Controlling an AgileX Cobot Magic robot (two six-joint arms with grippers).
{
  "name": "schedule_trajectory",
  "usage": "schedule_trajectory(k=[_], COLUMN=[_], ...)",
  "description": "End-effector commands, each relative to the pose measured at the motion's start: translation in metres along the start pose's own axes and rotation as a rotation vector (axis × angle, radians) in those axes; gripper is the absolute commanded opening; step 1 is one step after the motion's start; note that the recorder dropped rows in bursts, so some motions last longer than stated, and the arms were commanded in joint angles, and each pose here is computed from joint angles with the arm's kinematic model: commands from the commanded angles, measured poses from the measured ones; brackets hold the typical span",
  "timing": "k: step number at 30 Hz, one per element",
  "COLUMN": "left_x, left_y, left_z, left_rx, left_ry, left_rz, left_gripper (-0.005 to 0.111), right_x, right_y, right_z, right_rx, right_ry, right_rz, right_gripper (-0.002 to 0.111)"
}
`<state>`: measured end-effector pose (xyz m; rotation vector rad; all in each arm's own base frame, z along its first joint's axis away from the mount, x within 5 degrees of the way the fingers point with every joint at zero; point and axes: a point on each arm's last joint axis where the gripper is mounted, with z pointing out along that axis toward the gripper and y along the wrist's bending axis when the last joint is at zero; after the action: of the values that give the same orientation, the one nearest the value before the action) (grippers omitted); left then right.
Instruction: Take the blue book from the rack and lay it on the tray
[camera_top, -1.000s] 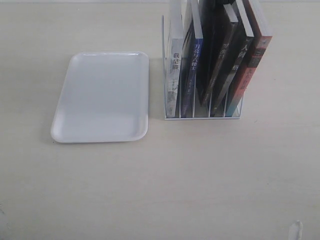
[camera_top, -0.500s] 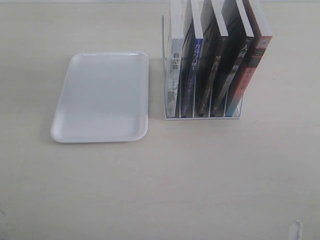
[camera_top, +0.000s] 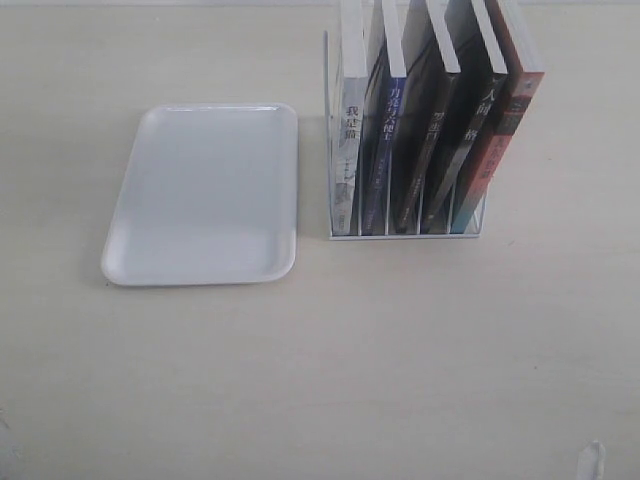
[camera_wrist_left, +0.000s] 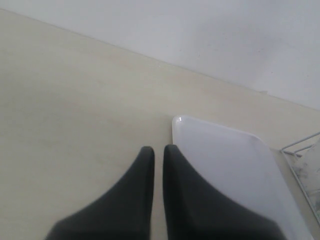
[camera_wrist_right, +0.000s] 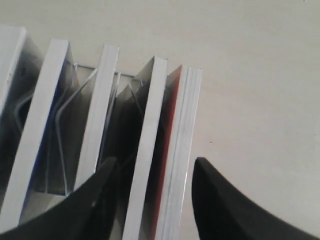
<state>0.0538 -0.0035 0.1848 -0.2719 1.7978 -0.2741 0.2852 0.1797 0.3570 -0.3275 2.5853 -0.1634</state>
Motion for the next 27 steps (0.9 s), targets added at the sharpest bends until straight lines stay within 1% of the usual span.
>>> schedule_trajectory(k=[1,4,6,8,10,18,27], left_x=[0.000,0.000,0.000,0.000,0.000,0.000,0.000], left_y=[0.000,0.000,0.000,0.000,0.000,0.000,0.000], left_z=[0.000,0.000,0.000,0.000,0.000,0.000,0.000], left_rx=[0.008,0.008,0.008,0.008,0.008,0.008,0.008], left_ry=[-0.012,-0.012,-0.012,-0.012,-0.012,-0.012,-0.012], left_rz=[-0.004,-0.004,-0.004,-0.004,-0.004,-0.004,-0.004], left_gripper=[0.006,0.006,0.006,0.006,0.006,0.006,0.006], right_x=[0.000,-0.002,-0.003,-0.002,-0.002,-0.003,-0.004], right_y=[-0.008,-0.022,-0.032,-0.036,-0.036,-0.039,-0.032], right_z=[0.000,0.005,0.010,0.012,0.013,0.021,0.043], right_rx=[0.029,0.034,0.004,-0.056,-0.085,-0.037,-0.021], right_ry=[-0.007,0.011,0.043,0.079,0.092,0.093,0.146], right_rz=[0.011,0.062,0.116,0.161,0.161,0.119,0.101], right_gripper=[0.044,0.044,0.044,0.044,0.044,0.044,0.044])
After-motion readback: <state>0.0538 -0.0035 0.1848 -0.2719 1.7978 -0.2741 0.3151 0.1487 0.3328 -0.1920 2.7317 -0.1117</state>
